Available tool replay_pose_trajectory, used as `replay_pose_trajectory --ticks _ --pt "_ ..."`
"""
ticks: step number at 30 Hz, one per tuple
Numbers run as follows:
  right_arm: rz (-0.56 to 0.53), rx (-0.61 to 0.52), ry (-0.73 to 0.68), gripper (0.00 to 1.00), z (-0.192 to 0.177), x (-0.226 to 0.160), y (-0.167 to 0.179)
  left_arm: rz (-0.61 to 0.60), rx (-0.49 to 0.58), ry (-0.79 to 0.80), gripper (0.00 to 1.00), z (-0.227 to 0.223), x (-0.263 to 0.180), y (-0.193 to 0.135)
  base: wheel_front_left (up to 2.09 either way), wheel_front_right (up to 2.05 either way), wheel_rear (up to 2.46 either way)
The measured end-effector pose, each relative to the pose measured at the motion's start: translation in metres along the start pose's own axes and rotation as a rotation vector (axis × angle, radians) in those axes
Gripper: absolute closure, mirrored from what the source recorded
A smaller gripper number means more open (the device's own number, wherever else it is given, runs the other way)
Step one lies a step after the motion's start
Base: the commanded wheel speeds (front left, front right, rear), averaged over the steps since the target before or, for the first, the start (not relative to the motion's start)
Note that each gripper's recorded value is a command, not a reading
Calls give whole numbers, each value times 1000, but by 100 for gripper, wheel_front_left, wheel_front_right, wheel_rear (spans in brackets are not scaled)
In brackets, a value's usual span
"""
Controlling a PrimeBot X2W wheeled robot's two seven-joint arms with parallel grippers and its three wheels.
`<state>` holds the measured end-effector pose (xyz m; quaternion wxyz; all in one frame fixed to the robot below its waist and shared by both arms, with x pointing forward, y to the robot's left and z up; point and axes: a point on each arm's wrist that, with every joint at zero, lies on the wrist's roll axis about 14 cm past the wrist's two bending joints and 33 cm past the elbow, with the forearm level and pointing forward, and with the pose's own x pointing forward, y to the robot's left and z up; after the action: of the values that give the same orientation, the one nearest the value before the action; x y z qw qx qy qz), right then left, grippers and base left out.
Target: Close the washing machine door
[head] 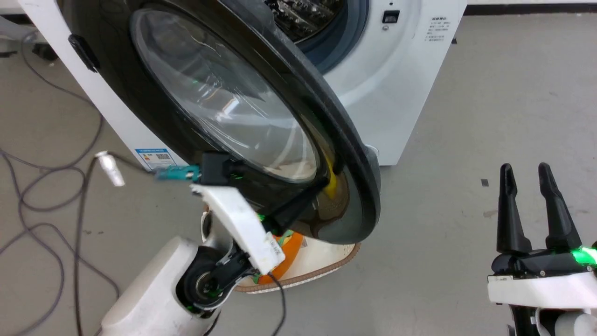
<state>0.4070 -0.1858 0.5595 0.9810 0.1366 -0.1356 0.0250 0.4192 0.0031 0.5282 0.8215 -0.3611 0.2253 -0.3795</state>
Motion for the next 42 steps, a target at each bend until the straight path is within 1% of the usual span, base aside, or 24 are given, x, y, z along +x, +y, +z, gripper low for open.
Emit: replay_pose_trajectory --ticks 2,6,9,11,13,17,20,21,22,23,26,30,38,39,40,41,42 --pt "3 0 -10 0 4 0 1 34 66 -61 100 8 -7 6 0 0 0" --pt "19 4 -18 0 8 -2 7 139 277 -202 100 31 -32 29 0 0 0" --pt "31 1 -24 0 11 -4 12 296 477 -391 100 67 -61 53 0 0 0" --pt "41 3 -33 0 14 -4 15 403 562 -481 100 87 -78 61 0 0 0" --pt "52 -2 -42 0 18 -5 19 490 651 -539 100 103 -91 61 0 0 0" --pt "69 -27 -61 0 25 -6 24 620 826 -701 100 141 -124 42 0 0 0" --pt "75 -51 -75 0 31 -7 25 730 881 -771 100 144 -147 40 0 0 0" --pt "74 -56 -76 0 32 -9 25 762 902 -775 87 140 -153 41 0 0 0" --pt "73 -56 -78 0 33 -10 24 789 905 -781 21 137 -158 42 0 0 0" --pt "71 -57 -79 0 34 -11 24 809 903 -783 0 132 -162 43 0 0 0" --pt "63 -60 -66 0 31 -16 21 855 912 -761 0 118 -171 50 0 0 0" --pt "58 -68 -1 0 13 -28 20 901 915 -738 0 101 -180 55 0 0 0" --pt "52 -73 10 0 13 -36 18 917 886 -699 0 76 -186 60 0 0 0" --pt "54 -72 13 5 12 -37 19 919 887 -699 0 75 -186 60 0 0 0" --pt "54 -72 15 93 11 -37 19 914 888 -697 0 75 -186 60 0 0 0" --pt "55 -73 14 100 12 -37 19 911 888 -698 0 74 -186 59 0 0 0" --pt "59 -71 11 100 12 -36 20 908 889 -698 0 74 -185 58 0 0 0"
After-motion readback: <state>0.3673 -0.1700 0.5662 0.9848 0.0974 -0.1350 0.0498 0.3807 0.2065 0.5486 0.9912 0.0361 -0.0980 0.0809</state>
